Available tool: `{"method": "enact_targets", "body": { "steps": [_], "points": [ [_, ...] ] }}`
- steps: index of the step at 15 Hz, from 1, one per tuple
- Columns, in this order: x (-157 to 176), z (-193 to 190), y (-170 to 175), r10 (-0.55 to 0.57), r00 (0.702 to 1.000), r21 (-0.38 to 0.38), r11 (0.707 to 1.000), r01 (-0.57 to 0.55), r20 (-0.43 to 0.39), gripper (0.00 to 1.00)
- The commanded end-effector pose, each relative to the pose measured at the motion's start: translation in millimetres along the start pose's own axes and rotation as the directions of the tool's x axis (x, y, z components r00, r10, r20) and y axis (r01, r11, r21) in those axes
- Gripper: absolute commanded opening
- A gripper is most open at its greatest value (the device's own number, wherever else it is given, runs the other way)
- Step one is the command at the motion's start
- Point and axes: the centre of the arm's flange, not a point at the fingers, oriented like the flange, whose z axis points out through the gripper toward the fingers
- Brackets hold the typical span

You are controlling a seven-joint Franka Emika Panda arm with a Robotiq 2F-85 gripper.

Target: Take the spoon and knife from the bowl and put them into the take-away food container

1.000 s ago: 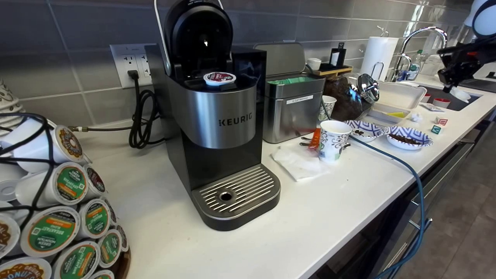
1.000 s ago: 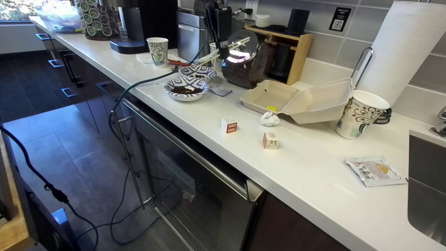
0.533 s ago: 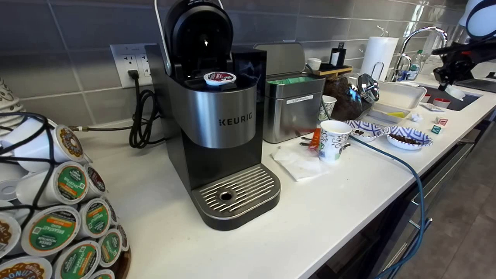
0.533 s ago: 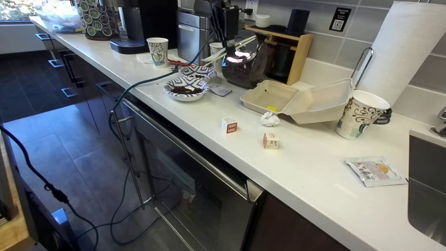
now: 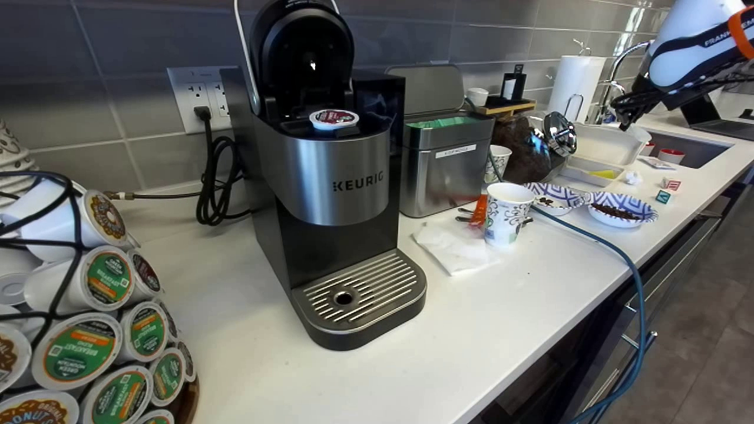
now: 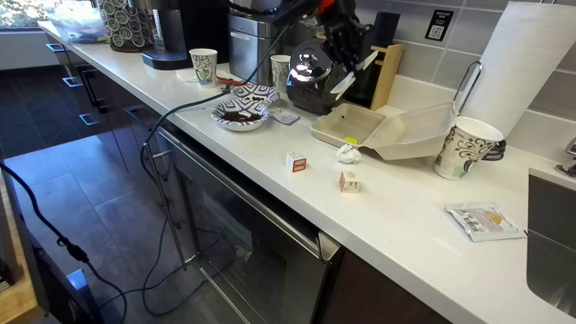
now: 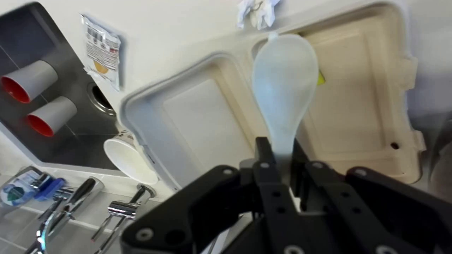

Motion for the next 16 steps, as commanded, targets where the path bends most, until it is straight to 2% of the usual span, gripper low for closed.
{"method": "enact_targets", "body": {
  "steps": [1,4,8,11,13,14,15,16],
  "points": [
    [45,44,11,-0.118,0.993,0.124,0.985,0.116,0.007,0.04],
    [47,60,13,-0.227,0.972,0.214,0.954,0.21,0.054,0.04],
    [44,67,10,-0.306,0.949,0.377,0.89,0.258,0.072,0.04],
    [46,76,2,-0.298,0.954,0.451,0.857,0.248,0.042,0.04],
    [48,86,-1,-0.277,0.96,0.461,0.857,0.231,0.034,0.04],
    [48,89,-1,-0.266,0.964,0.458,0.861,0.222,0.032,0.26],
    [49,94,1,-0.25,0.968,0.45,0.868,0.212,0.026,0.4],
    [49,97,2,-0.243,0.97,0.444,0.872,0.206,0.028,0.45]
  ]
}}
